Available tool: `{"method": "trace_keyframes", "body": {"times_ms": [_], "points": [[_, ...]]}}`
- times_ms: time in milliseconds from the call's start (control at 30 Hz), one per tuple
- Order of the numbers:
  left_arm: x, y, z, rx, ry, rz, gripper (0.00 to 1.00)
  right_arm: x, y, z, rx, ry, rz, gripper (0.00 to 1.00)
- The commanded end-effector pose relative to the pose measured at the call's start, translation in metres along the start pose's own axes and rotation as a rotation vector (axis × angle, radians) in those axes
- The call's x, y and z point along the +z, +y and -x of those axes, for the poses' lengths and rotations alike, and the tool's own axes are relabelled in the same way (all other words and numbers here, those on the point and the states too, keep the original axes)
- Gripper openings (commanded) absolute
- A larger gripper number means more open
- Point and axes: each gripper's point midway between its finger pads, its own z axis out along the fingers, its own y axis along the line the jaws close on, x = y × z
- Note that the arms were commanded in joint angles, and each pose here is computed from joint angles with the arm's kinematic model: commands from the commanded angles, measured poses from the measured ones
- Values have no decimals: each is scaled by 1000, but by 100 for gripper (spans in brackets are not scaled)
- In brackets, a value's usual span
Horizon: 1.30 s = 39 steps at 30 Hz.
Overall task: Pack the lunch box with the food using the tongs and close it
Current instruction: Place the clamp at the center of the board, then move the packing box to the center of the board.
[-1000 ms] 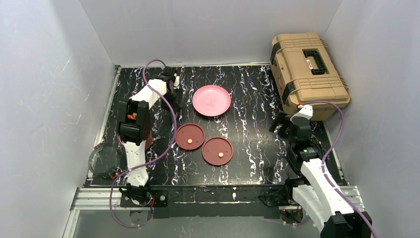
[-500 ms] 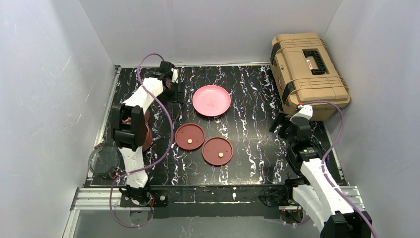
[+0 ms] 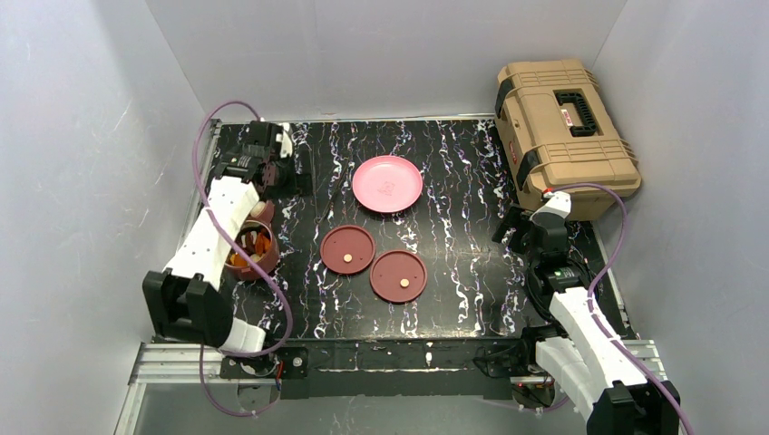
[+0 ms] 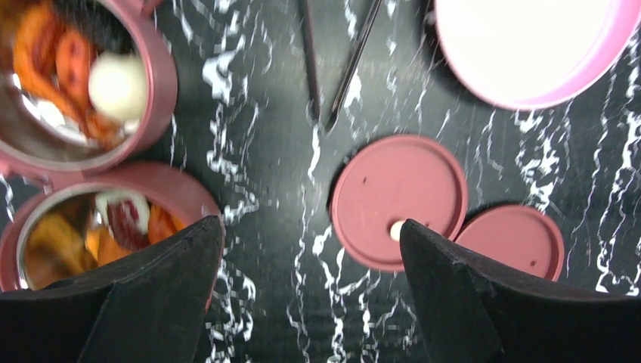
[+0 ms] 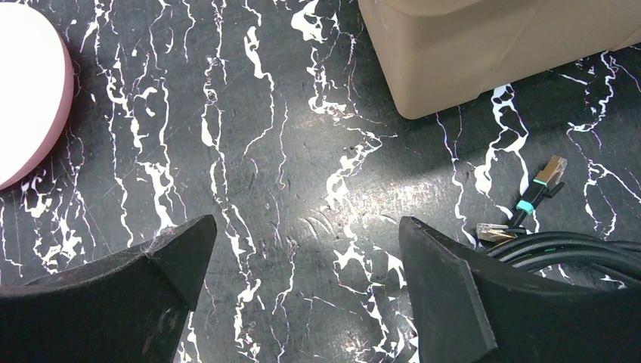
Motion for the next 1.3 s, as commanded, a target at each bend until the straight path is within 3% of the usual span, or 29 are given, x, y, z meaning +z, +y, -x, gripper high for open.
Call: {"method": "trace_keyframes", "body": {"times_ms": [0, 100, 333, 767, 1267], "points": [[-25, 16, -50, -75, 100, 43, 86, -2, 5, 21, 9, -63, 12, 100], [-33, 25, -75, -108, 142, 72, 87, -2, 5, 21, 11, -64, 16, 100], [-35, 46, -93, -153, 117, 140, 85, -2, 6, 20, 11, -60, 19, 100], [4, 61, -104, -117, 185, 175, 52, -3, 5, 21, 9, -63, 16, 100], [18, 77, -101, -77, 162, 240, 46, -1, 7, 18, 11, -54, 25, 100]]}}
